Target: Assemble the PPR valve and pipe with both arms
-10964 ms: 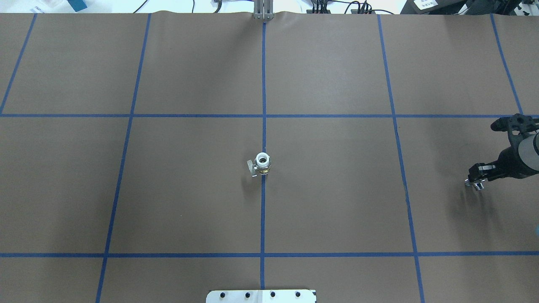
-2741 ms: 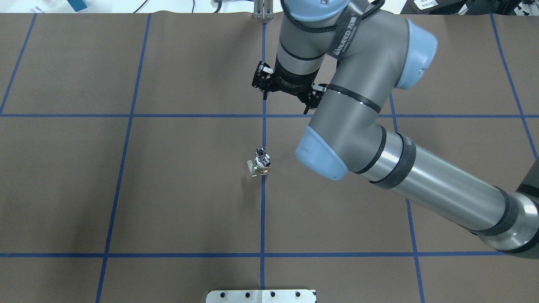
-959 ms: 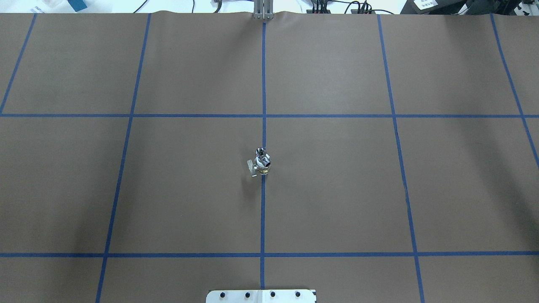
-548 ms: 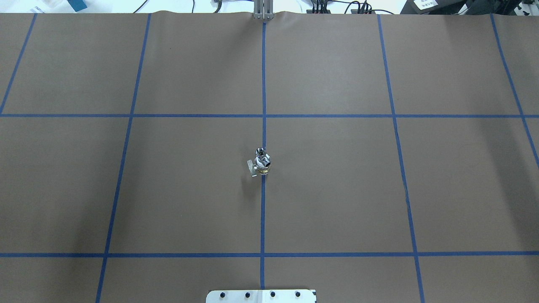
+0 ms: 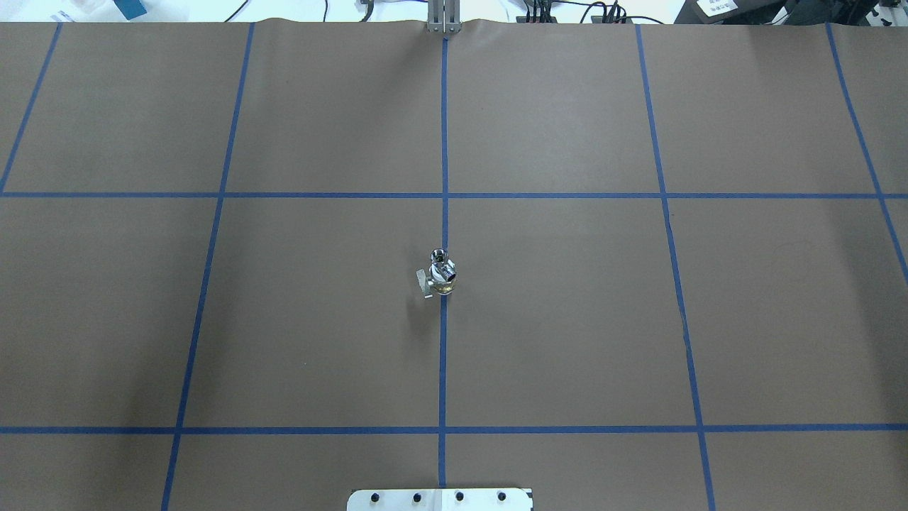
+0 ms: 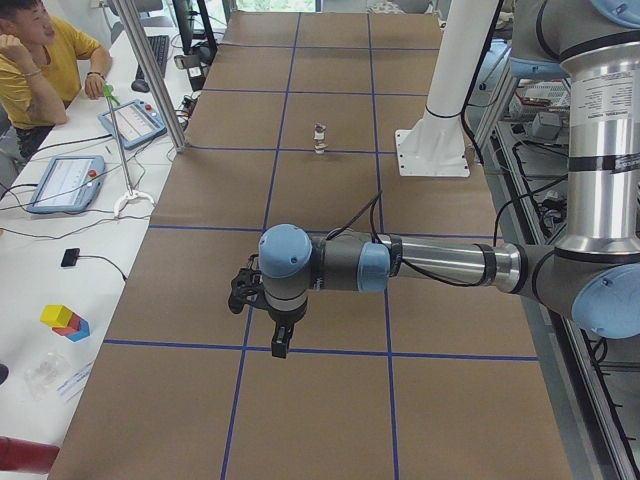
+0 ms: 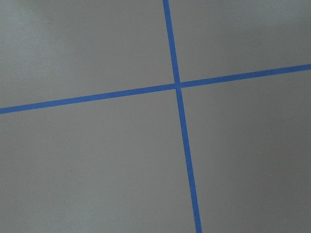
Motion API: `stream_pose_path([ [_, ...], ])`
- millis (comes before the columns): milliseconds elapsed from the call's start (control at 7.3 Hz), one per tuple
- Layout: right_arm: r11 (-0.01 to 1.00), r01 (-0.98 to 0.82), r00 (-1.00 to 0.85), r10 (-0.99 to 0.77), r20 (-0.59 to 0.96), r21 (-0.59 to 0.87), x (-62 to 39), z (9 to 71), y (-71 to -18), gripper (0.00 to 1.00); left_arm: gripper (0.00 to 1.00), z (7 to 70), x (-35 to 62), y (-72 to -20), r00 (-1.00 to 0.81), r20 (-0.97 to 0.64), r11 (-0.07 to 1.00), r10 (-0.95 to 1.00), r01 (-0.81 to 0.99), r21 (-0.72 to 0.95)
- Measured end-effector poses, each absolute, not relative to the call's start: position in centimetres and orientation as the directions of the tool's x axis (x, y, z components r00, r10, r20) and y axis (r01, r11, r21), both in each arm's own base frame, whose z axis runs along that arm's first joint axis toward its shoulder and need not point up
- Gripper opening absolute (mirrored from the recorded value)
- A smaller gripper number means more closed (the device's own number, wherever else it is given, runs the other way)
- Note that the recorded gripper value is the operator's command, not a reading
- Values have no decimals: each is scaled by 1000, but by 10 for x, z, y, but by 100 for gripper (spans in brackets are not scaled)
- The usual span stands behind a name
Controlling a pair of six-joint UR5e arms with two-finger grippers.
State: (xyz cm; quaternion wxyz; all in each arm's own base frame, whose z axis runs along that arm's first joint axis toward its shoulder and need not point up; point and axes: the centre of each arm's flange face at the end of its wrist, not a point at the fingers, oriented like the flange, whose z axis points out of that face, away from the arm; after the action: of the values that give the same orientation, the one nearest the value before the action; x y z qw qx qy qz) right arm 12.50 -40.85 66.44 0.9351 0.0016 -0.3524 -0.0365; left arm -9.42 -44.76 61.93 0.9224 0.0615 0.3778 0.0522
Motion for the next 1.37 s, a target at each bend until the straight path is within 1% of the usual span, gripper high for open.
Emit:
stream_pose_path([
  [274, 999, -33, 755, 5, 656, 31, 125, 652, -418, 99, 100, 621, -94, -444, 709, -691, 988, 140, -50, 148],
  [548, 996, -80, 724, 33, 689, 37, 117, 642, -425, 99, 100, 623, -94, -443, 709, -692, 988, 138, -50, 146],
  [1371, 997, -62, 704, 14, 710, 41, 102, 637, -429, 100, 100, 626, -94, -438, 708, -693, 989, 132, -50, 137],
])
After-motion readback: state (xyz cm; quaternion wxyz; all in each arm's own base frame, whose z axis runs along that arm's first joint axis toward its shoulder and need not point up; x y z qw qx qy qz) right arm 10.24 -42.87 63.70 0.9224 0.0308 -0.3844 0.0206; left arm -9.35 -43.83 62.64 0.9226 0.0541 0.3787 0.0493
